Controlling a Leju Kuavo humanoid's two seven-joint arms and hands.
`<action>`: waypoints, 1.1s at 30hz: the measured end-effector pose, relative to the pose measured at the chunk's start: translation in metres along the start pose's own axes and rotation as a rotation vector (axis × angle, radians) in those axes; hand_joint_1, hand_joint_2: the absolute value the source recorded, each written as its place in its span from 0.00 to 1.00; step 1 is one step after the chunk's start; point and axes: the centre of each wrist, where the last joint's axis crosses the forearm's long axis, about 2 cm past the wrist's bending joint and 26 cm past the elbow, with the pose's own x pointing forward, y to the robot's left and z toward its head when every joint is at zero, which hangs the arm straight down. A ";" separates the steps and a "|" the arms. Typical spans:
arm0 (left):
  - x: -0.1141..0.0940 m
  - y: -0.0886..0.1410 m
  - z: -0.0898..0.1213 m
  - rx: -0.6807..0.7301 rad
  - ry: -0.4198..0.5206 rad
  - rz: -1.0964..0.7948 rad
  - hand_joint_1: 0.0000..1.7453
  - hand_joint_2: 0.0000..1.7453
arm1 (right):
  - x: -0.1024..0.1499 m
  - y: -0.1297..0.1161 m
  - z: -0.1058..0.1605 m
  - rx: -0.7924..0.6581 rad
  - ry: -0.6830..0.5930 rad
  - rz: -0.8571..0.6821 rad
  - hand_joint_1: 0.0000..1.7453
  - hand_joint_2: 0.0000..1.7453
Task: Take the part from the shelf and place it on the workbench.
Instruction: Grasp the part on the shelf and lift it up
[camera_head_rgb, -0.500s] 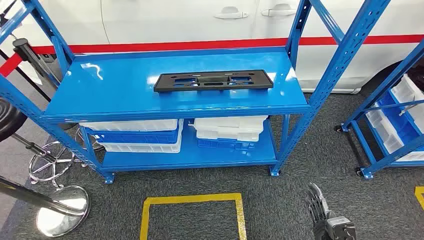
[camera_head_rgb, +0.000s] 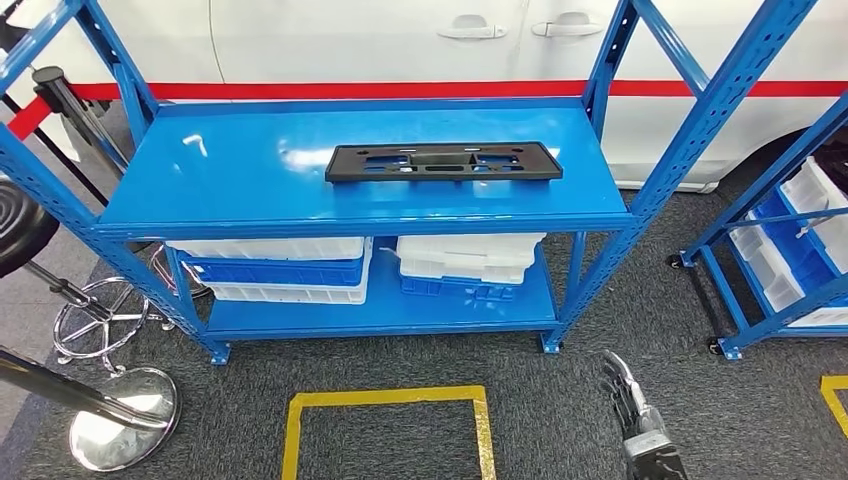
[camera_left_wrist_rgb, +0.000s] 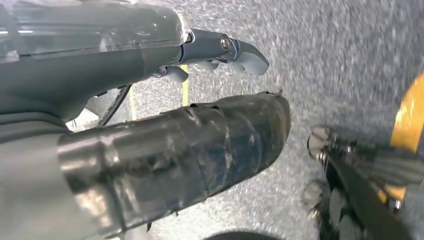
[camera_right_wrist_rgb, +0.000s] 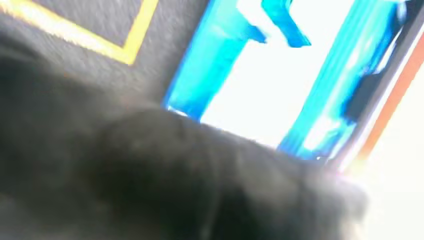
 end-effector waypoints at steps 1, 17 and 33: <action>0.001 0.001 0.000 -0.003 0.001 -0.011 0.00 0.00 | -0.001 -0.003 -0.005 0.014 -0.007 0.018 0.00 0.00; 0.008 0.014 0.000 -0.044 0.002 -0.118 0.00 0.00 | 0.005 -0.066 -0.114 0.190 -0.130 0.248 0.00 0.00; 0.011 0.011 -0.001 -0.061 0.000 -0.136 0.00 0.00 | 0.035 -0.105 -0.189 0.157 -0.200 0.396 0.00 0.00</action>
